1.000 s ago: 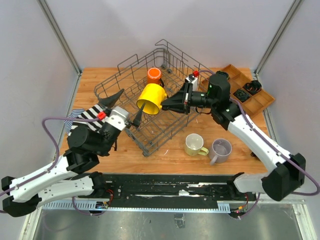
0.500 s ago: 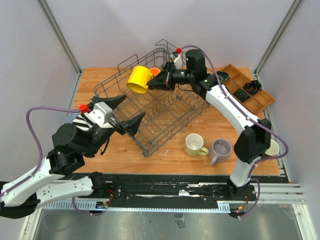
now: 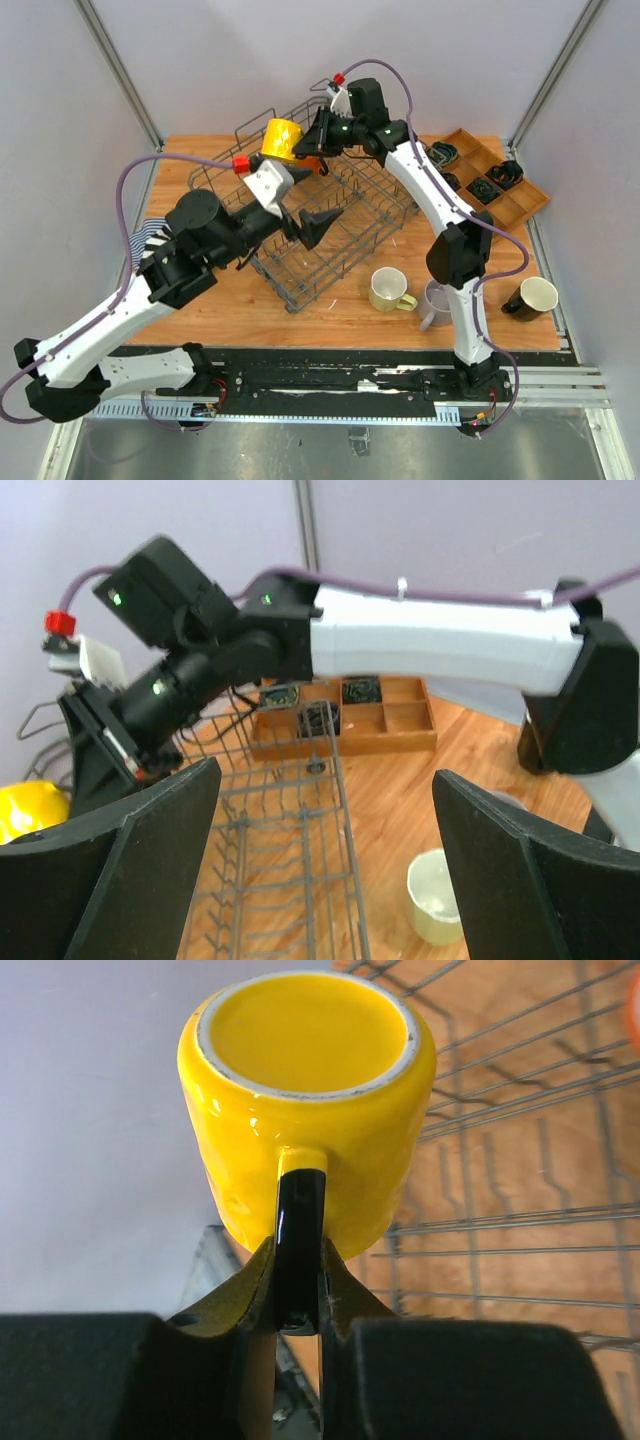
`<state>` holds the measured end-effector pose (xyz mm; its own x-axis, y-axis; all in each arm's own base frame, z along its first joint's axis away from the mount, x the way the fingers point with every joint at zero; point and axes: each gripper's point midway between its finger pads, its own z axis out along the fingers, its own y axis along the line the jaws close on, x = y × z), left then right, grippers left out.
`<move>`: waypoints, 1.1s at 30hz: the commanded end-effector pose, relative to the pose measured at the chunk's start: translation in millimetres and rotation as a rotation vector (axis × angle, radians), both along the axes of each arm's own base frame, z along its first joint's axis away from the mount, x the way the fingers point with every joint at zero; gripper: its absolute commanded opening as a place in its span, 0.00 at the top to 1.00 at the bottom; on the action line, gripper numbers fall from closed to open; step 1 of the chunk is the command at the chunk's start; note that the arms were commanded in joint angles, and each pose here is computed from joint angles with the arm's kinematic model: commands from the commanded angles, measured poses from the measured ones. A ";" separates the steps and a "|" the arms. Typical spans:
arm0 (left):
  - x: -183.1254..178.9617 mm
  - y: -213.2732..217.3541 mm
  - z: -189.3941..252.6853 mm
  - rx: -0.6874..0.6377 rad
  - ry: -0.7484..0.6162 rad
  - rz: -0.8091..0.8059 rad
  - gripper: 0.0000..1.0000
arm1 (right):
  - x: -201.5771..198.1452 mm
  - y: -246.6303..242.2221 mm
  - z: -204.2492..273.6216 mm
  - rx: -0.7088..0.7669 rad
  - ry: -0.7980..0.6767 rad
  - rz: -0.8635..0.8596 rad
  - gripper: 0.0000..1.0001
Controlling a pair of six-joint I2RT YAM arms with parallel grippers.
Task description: Load the cups into the dish rack
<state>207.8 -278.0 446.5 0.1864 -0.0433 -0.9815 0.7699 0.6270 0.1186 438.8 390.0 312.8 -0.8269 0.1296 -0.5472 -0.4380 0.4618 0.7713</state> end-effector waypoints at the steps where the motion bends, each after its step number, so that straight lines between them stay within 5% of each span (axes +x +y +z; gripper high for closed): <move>1: 3.9 -11.0 43.5 -0.120 0.025 -0.161 0.08 | 31.9 -15.3 5.4 -0.115 -0.242 -0.059 0.99; 7: 39.1 -2.7 62.1 -0.247 0.095 -0.224 0.09 | 55.8 -23.0 -12.7 -0.257 -0.387 -0.128 0.99; 19: 87.6 36.8 19.5 -0.374 0.240 0.065 0.06 | 78.5 3.0 -9.2 -0.319 -0.653 -0.162 0.99; 33: 98.9 67.7 17.8 -0.387 0.234 0.177 0.04 | 92.1 25.9 -29.7 -0.377 -0.822 -0.162 0.99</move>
<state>309.9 -225.7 450.9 -0.0498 -0.3787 -0.9242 0.6482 0.6917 -0.3184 517.7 404.7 257.3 -0.3019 -0.1214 -0.9456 -0.6791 0.7235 0.1240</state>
